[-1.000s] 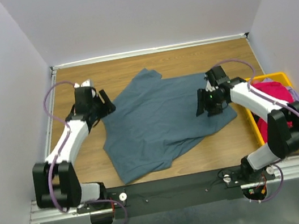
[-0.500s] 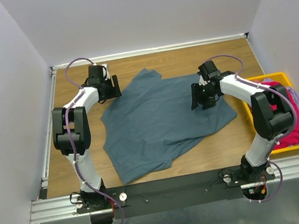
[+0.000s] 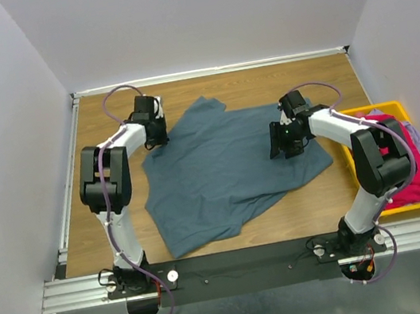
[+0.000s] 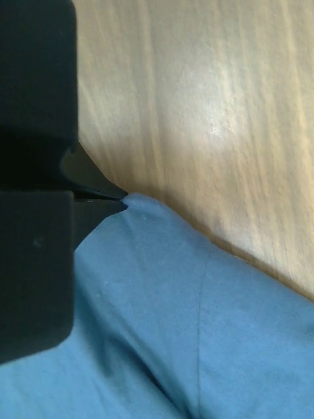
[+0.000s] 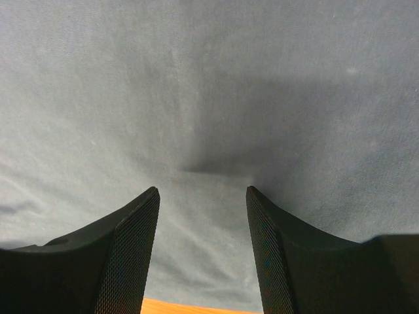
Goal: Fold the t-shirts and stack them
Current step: Flatten the tshirt out
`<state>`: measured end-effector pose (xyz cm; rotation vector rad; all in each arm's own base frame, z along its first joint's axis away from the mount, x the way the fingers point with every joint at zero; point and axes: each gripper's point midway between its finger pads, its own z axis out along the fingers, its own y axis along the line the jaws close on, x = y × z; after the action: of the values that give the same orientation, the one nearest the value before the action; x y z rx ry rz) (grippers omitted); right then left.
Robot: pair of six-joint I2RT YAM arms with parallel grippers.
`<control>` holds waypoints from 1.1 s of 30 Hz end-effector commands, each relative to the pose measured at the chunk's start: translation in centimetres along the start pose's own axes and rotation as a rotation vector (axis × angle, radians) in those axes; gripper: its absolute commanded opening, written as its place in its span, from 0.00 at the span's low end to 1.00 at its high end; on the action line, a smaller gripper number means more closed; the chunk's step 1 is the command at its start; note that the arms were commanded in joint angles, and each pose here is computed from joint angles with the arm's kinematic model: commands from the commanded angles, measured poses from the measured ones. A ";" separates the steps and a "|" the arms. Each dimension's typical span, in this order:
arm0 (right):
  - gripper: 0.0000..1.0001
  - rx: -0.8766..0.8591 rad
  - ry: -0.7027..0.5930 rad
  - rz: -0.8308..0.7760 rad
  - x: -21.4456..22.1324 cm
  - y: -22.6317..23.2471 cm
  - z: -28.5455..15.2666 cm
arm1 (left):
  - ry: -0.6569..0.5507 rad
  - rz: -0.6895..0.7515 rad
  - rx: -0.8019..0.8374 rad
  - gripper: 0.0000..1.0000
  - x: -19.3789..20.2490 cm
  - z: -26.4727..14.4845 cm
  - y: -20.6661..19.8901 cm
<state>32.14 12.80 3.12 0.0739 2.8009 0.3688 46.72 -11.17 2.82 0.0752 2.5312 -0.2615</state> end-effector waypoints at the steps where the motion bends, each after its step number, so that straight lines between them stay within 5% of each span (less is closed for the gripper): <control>1: 0.63 -0.027 -0.003 0.007 0.4 0.4 0.0 | 0.015 -0.021 -0.209 0.00 1.9 -4.2 3.4; 8: 0.63 -0.067 0.006 0.030 1.6 1.0 -0.9 | 0.028 -0.096 -0.345 0.00 8.4 -14.3 3.0; 10: 0.63 -0.071 -0.002 0.033 1.5 1.1 -1.2 | 0.028 -0.128 -0.288 0.11 9.5 -15.4 1.0; 13: 0.63 -0.077 -0.003 0.025 1.0 1.3 -1.1 | -0.133 -0.160 -0.101 0.27 5.5 -18.4 -3.6; 15: 0.63 -0.086 -0.015 0.016 0.1 1.7 -1.1 | -0.263 -0.155 0.011 0.54 2.2 -20.8 -5.7; 19: 0.63 -0.095 -0.026 0.009 -1.3 2.2 -0.9 | -0.374 -0.197 0.111 0.80 -1.0 -21.4 -6.8; 24: 0.63 -0.095 -0.041 -0.003 -2.1 2.4 -1.0 | -0.343 -0.377 0.066 0.73 -0.7 -16.1 -0.5; 33: 0.63 -0.094 -0.038 -0.011 -1.8 2.3 -1.0 | -0.256 -0.336 -0.040 0.61 -4.2 -7.2 3.4</control>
<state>33.36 14.24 4.97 0.0760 2.7447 0.4721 43.30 -5.95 9.64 -0.4431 2.3312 -0.3227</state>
